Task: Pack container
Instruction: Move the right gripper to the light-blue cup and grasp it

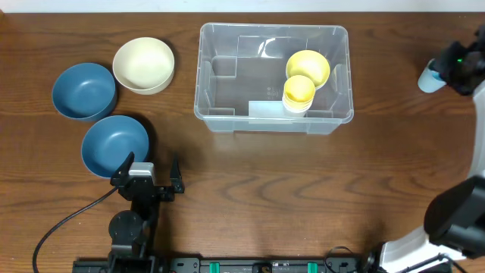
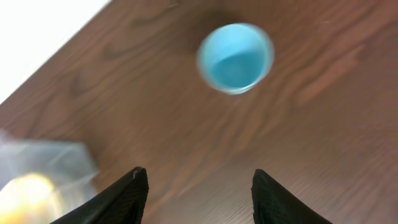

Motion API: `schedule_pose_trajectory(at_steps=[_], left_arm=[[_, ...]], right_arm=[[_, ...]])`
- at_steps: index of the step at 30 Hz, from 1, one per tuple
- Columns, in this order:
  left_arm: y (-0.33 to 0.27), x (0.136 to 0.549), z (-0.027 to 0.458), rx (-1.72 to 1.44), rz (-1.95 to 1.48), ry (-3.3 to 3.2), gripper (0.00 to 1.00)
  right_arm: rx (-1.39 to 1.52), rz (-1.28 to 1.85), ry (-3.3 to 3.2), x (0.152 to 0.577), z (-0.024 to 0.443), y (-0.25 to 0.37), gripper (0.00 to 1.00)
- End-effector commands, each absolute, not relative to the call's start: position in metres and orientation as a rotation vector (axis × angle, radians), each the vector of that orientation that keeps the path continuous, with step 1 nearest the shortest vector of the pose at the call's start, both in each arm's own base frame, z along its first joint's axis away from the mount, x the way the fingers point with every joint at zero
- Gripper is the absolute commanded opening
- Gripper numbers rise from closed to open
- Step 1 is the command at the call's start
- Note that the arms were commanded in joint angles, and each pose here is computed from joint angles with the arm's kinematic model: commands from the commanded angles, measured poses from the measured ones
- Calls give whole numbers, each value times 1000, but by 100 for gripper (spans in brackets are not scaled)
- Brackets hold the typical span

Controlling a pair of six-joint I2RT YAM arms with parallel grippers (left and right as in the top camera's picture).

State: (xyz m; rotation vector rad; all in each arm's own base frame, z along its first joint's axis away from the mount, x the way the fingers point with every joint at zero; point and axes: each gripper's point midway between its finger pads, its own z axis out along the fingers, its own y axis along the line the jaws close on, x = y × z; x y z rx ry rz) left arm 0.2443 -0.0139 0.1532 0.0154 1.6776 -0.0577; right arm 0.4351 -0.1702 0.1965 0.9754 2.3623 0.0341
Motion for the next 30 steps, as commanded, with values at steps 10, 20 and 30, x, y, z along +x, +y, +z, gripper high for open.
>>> schedule_pose_trajectory(at_steps=[10, 20, 30], left_arm=[[-11, 244, 136, 16, -31, 1727, 98], [-11, 244, 136, 16, -32, 1727, 98], [-11, 244, 136, 16, -31, 1727, 98]], right_arm=[[1125, -9, 2377, 447, 119, -233, 54], [1097, -18, 2350, 469, 90, -247, 53], [1122, -13, 2402, 468, 61, -246, 24]])
